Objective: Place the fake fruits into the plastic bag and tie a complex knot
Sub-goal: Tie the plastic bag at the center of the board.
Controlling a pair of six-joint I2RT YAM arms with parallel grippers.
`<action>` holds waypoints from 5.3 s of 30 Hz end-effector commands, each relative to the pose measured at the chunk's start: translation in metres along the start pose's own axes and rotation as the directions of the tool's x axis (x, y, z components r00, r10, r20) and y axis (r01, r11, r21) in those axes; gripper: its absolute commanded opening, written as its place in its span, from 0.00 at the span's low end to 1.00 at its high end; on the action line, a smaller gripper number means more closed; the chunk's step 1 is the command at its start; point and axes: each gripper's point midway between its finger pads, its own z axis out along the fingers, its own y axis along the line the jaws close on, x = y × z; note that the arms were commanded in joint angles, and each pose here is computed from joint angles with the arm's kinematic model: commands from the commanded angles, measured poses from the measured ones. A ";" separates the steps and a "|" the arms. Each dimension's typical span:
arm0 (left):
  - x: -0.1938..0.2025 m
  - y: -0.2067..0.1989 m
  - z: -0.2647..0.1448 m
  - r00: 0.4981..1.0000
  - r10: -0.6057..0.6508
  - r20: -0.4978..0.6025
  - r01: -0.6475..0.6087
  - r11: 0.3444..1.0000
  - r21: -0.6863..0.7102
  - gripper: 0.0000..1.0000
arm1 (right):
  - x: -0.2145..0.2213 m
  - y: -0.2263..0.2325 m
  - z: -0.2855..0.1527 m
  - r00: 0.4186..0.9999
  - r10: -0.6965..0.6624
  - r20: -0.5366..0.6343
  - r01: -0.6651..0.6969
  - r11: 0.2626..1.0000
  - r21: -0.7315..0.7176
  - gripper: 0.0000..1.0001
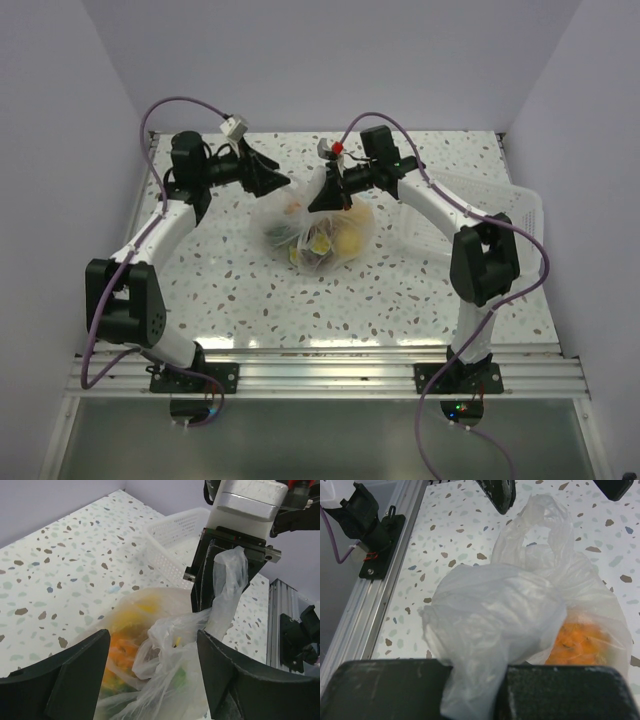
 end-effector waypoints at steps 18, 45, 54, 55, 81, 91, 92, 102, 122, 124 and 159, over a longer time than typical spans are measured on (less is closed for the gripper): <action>0.014 -0.009 0.018 0.996 -0.031 -0.081 0.038 0.994 0.098 0.34 | -0.013 0.007 -0.005 0.997 -0.081 -0.003 0.081 0.997 -0.001 0.00; 0.067 -0.094 0.004 0.941 0.294 -0.170 -0.237 0.927 0.291 0.00 | -0.018 -0.042 -0.007 0.990 0.129 0.060 -0.138 0.975 0.174 0.00; 0.147 -0.046 0.029 0.882 0.343 -0.325 -0.340 0.938 0.066 0.00 | -0.020 -0.030 -0.011 0.975 0.207 0.075 -0.217 0.960 0.178 0.00; 0.152 -0.037 0.029 0.876 0.331 -0.351 -0.343 0.939 0.030 0.00 | -0.019 -0.029 -0.010 0.975 0.210 0.074 -0.220 0.960 0.172 0.00; 0.069 -0.005 0.014 0.927 0.340 -0.157 -0.369 0.901 -0.228 0.00 | -0.026 -0.028 -0.020 0.973 0.216 0.082 -0.227 0.957 0.178 0.00; 0.035 -0.008 -0.007 0.951 0.265 -0.159 -0.305 0.888 -0.344 0.00 | -0.051 -0.021 -0.039 0.973 0.183 0.142 -0.208 0.960 0.188 0.72; 0.032 -0.008 -0.006 0.950 0.272 -0.155 -0.310 0.886 -0.344 0.00 | -0.053 -0.021 -0.041 0.973 0.176 0.146 -0.203 0.960 0.194 0.72; -0.023 -0.015 -0.001 0.953 0.302 -0.032 -0.293 0.886 -0.361 0.00 | -0.061 -0.015 -0.050 0.976 0.171 0.138 -0.200 0.950 0.241 0.46; -0.057 -0.043 0.007 0.967 0.251 0.039 -0.231 0.933 -0.275 0.00 | -0.054 -0.011 -0.061 0.990 0.099 0.105 -0.128 0.938 0.323 0.84; -0.063 -0.041 0.010 0.970 0.238 0.044 -0.216 0.935 -0.283 0.00 | -0.053 -0.009 -0.065 0.993 0.067 0.098 -0.097 0.930 0.354 0.88; -0.072 -0.070 0.057 0.992 0.016 0.128 0.003 0.990 -0.142 0.00 | -0.077 -0.035 -0.049 0.920 -0.276 0.279 0.030 0.759 0.650 0.84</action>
